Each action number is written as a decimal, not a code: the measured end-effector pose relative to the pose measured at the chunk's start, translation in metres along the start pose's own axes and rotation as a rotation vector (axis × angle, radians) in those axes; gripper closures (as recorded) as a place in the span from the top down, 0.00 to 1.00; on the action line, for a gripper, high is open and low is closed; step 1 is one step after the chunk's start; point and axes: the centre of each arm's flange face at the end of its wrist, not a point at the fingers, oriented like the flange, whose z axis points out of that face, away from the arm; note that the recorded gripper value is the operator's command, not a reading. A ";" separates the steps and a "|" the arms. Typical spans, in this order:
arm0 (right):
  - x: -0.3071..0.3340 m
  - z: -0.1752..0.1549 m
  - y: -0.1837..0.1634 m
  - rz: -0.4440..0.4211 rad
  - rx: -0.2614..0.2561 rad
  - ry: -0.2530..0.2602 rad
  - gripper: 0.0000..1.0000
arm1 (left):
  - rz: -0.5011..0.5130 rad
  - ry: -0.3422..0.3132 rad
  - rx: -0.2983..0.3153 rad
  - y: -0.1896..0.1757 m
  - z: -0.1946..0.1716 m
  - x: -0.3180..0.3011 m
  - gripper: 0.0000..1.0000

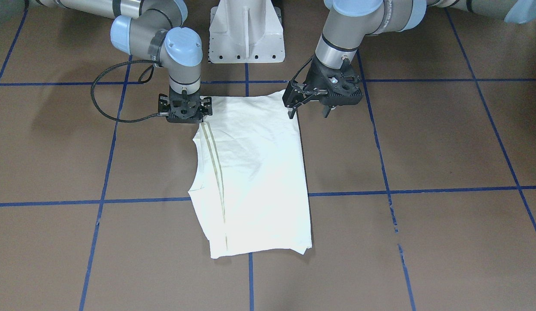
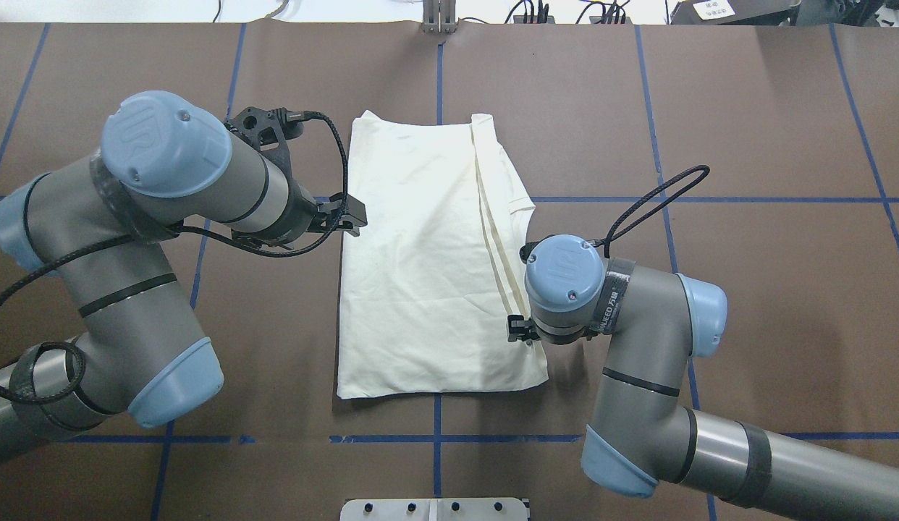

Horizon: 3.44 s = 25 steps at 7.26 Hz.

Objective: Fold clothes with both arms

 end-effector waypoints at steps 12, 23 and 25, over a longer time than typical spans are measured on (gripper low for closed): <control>-0.049 -0.021 -0.036 -0.065 0.002 -0.033 1.00 | 0.006 0.001 -0.002 0.002 0.000 -0.001 1.00; -0.035 -0.009 -0.038 -0.044 -0.038 0.001 1.00 | 0.005 0.010 -0.013 0.005 -0.003 0.001 1.00; -0.025 -0.011 -0.047 -0.037 -0.040 0.004 1.00 | 0.007 0.009 -0.016 0.007 -0.002 0.002 1.00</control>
